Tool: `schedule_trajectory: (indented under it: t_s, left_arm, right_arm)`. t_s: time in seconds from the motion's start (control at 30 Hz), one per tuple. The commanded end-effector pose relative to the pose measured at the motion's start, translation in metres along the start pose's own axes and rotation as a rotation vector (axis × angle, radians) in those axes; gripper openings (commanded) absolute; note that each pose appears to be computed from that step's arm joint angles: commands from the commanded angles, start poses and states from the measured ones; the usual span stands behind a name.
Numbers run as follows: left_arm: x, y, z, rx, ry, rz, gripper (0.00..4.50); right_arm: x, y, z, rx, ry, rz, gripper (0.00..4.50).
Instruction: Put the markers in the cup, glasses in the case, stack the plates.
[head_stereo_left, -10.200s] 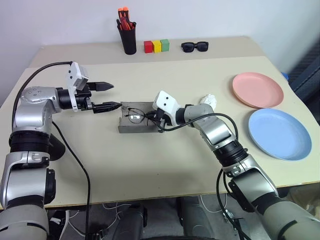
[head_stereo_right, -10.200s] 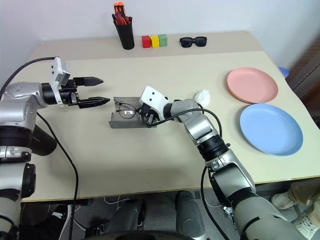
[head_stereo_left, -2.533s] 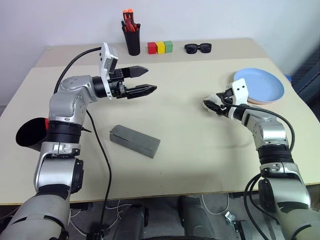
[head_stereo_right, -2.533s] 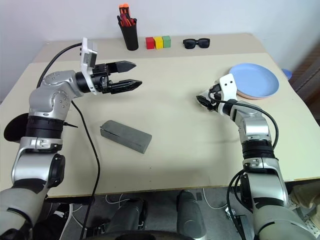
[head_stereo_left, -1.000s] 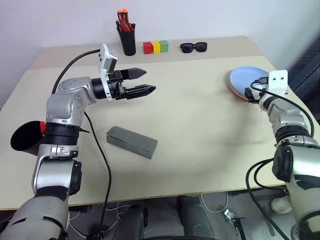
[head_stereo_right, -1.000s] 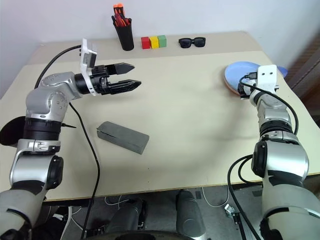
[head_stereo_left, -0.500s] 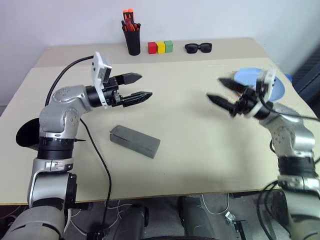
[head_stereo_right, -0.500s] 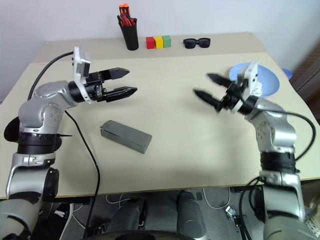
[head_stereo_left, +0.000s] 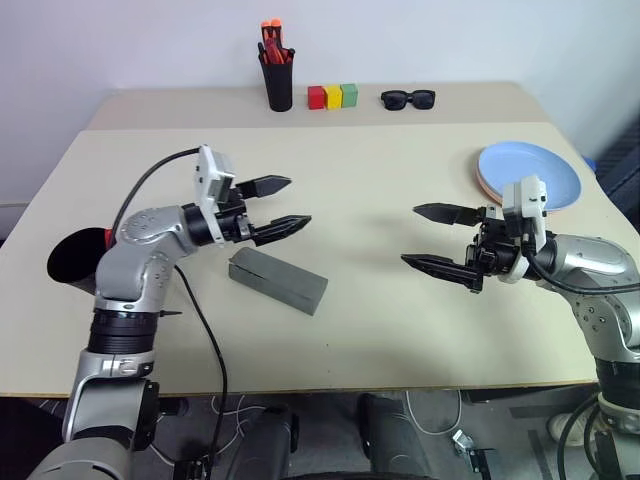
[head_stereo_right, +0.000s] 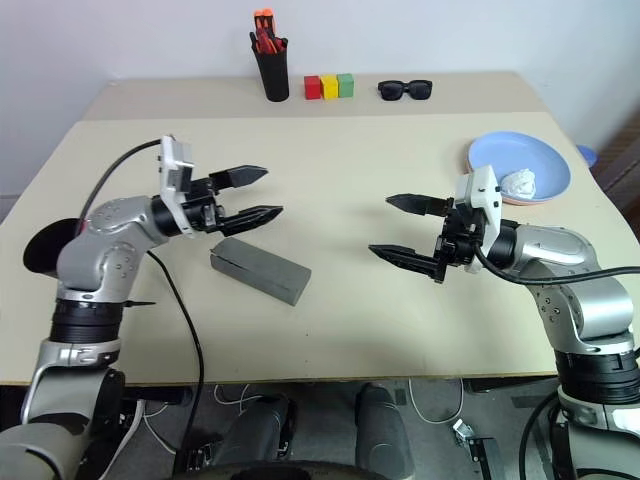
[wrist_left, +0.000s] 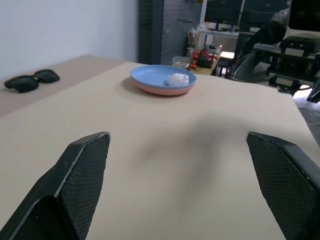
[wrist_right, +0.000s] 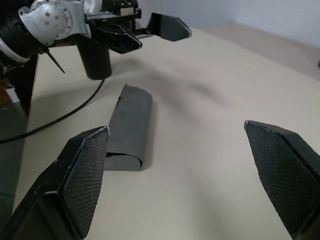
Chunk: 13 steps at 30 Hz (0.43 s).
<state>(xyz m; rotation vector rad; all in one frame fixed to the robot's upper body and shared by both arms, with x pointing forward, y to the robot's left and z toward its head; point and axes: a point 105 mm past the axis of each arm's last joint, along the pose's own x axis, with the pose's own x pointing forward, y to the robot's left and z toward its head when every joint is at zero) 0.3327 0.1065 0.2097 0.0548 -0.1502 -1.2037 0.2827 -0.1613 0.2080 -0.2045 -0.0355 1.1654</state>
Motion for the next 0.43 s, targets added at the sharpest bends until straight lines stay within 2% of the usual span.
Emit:
schedule_trajectory:
  t_s: [0.03, 0.43]
  left_arm:
    - [-0.005, -0.004, 0.004, 0.041, -0.003, -0.003, 4.50]
    - [-0.018, -0.002, -0.006, 0.033, 0.029, 0.020, 4.50]
  right_arm:
    - [-0.006, 0.004, 0.010, -0.052, -0.001, -0.008, 4.42]
    - [-0.006, 0.003, 0.000, -0.061, 0.023, -0.047, 4.42]
